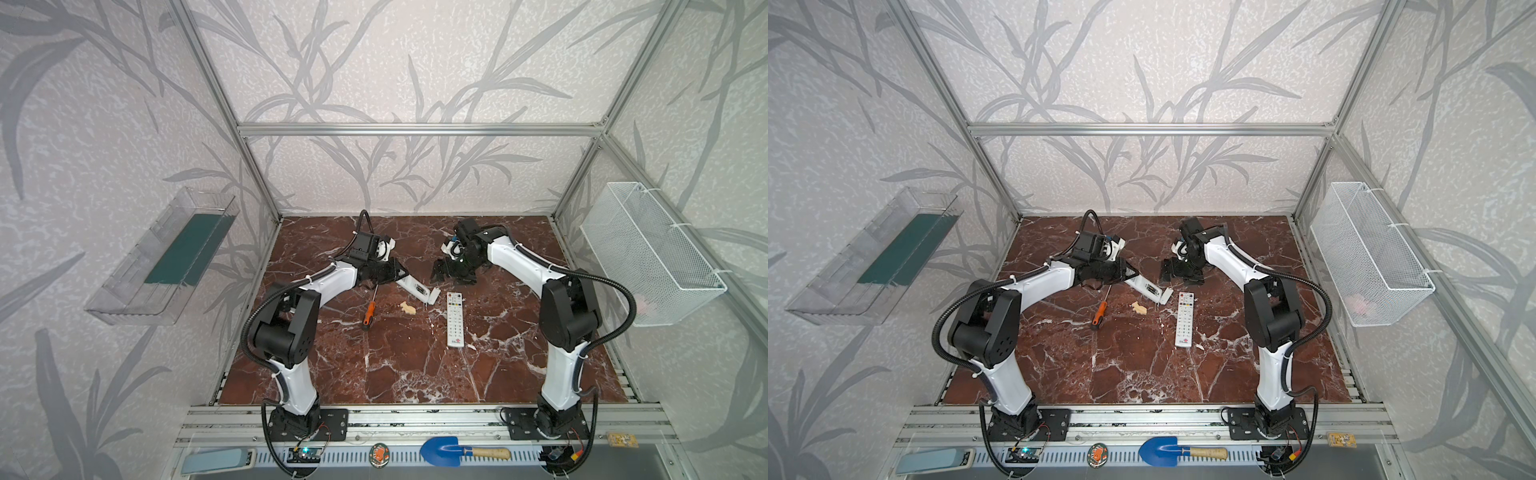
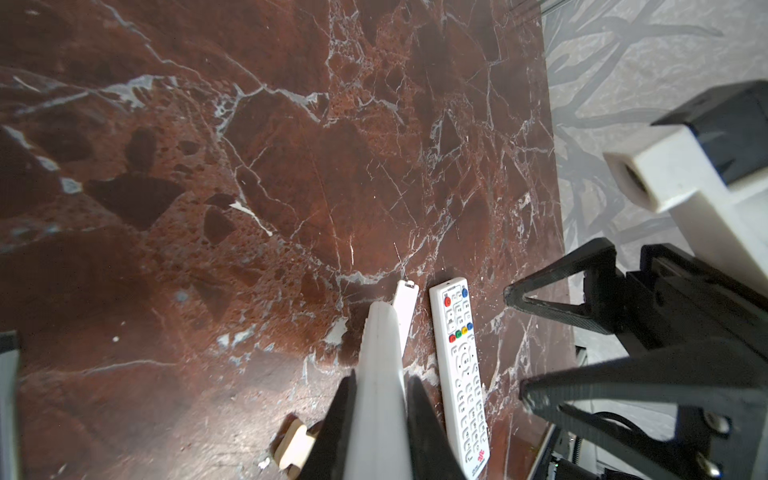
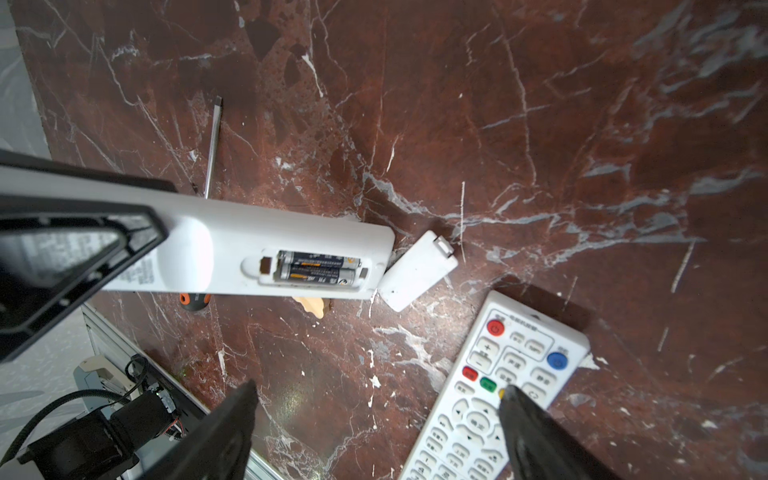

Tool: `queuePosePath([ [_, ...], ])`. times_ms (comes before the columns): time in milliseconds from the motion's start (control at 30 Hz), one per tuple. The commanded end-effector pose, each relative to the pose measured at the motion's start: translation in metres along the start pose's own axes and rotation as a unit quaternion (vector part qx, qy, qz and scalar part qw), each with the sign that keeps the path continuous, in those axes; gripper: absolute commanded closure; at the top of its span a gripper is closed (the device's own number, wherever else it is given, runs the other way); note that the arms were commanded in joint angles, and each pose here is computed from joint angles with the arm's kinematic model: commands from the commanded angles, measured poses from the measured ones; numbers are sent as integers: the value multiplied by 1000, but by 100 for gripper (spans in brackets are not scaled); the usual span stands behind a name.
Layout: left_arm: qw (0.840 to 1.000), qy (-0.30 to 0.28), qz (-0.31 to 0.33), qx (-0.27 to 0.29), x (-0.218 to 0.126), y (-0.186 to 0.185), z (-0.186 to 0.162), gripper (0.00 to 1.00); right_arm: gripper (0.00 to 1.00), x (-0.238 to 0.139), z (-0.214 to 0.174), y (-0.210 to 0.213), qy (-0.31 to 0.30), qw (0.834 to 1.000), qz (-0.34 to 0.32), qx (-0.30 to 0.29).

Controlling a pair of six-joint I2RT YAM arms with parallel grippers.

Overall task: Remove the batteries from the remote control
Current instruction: 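Lower the opened remote onto the table and release both grippers, then grasp the orange-handled screwdriver with the left gripper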

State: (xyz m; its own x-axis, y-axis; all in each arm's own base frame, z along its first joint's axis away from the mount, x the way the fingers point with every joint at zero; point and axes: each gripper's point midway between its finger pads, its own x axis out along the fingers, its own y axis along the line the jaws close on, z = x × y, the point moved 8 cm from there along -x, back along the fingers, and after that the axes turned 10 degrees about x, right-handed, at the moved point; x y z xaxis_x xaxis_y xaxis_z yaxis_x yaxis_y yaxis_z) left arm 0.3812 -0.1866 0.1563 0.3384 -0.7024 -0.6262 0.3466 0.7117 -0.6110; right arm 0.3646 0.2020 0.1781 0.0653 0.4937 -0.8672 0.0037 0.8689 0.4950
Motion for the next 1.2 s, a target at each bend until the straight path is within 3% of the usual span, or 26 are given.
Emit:
queuePosePath([
  [0,1000,17,12,-20,8,15,-1,83,10,-15,-9,0,-1,1000,8,-9],
  [267,998,43,-9,-47,28,30,2,69,10,-16,-15,-10,5,1000,3,1],
  [533,997,46,-4,-60,33,42,1,42,10,-13,-15,-17,11,1000,-2,8],
  [733,997,45,-4,-65,32,48,2,35,10,-12,-14,-17,14,1000,0,8],
  [767,997,46,-4,-64,31,48,2,25,10,-12,-14,-16,14,1000,0,8],
  [800,997,47,-2,-62,31,48,2,7,10,-11,-13,-16,14,1000,1,7],
  [833,997,49,2,-61,30,48,2,1,10,-12,-13,-16,13,1000,2,7],
  [1167,995,53,81,9,-8,44,8,1,10,-10,-10,-11,10,1000,16,15],
])
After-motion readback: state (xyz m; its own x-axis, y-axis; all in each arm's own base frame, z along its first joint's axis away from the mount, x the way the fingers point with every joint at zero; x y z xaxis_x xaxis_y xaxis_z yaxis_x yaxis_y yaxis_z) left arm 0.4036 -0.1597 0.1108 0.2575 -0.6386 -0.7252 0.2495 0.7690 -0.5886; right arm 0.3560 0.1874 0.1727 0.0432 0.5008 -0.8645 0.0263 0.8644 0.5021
